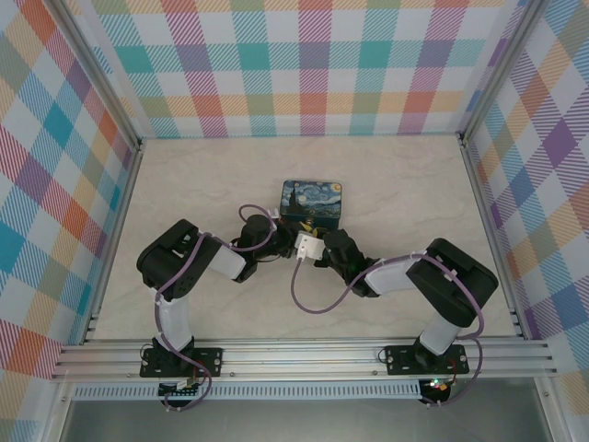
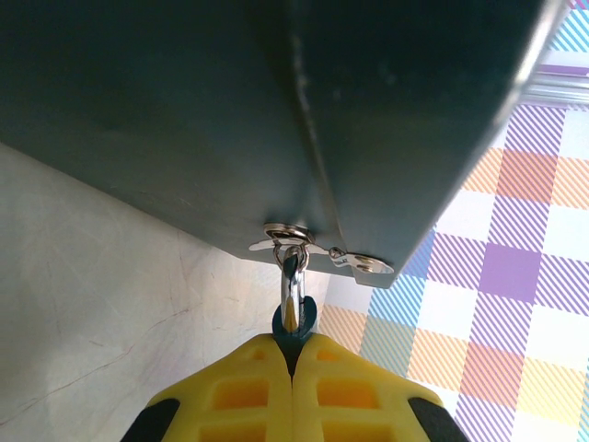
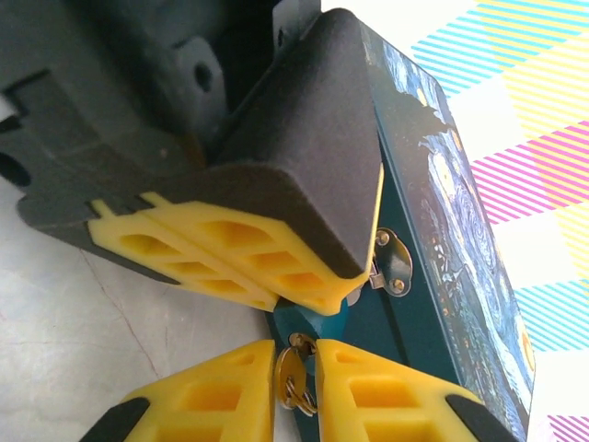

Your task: Unlock a padlock with a key

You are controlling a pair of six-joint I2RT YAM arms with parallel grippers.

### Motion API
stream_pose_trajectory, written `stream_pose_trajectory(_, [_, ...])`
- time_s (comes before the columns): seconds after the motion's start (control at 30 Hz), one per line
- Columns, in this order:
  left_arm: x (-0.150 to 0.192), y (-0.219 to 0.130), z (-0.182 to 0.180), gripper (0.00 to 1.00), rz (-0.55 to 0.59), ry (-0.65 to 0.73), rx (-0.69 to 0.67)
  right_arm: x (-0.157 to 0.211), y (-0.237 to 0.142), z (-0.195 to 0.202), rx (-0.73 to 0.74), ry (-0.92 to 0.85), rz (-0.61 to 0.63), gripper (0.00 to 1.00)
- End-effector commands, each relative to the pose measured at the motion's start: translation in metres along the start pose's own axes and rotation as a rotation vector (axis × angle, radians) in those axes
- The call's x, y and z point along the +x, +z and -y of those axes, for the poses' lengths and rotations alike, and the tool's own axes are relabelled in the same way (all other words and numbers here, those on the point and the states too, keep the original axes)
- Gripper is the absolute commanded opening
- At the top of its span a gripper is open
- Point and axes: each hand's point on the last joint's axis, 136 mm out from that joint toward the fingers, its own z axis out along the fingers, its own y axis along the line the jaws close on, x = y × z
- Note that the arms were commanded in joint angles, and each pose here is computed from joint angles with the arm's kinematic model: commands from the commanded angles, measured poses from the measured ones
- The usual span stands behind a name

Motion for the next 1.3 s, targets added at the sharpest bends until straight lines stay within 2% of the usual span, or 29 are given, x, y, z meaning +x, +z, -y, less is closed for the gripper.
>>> stream_pose_trajectory(0.0, [0.006,-0.001,0.038,0.00,-0.010,0.031,0.094,-0.009,0.005,0.015,0.047,0.040,0.019,0.18])
stream_pose_trajectory(0.13, [0.006,-0.002,0.039,0.00,-0.008,0.031,0.096,-0.006,0.007,0.017,0.061,0.047,0.007,0.07])
stream_pose_trajectory(0.3, [0.005,-0.002,0.038,0.00,-0.006,0.030,0.094,-0.007,0.005,0.021,0.062,0.108,0.004,0.00])
stream_pose_trajectory(0.53, [0.007,-0.002,0.037,0.00,-0.006,0.029,0.093,-0.008,-0.001,0.040,0.093,0.290,-0.024,0.00])
stream_pose_trajectory(0.7, [0.007,-0.002,0.038,0.00,-0.004,0.028,0.095,-0.009,-0.007,0.042,0.048,0.401,-0.037,0.00])
stream_pose_trajectory(1.17, [0.014,0.001,0.043,0.00,-0.024,0.051,0.099,0.005,-0.012,-0.003,-0.172,0.825,-0.047,0.00])
stream_pose_trajectory(1.23, [0.016,0.002,0.045,0.00,-0.031,0.064,0.098,0.010,-0.012,-0.008,-0.183,0.841,-0.058,0.00])
stream_pose_trajectory(1.27, [0.016,0.002,0.045,0.06,-0.028,0.067,0.093,0.014,-0.013,-0.010,-0.181,0.837,-0.066,0.00])
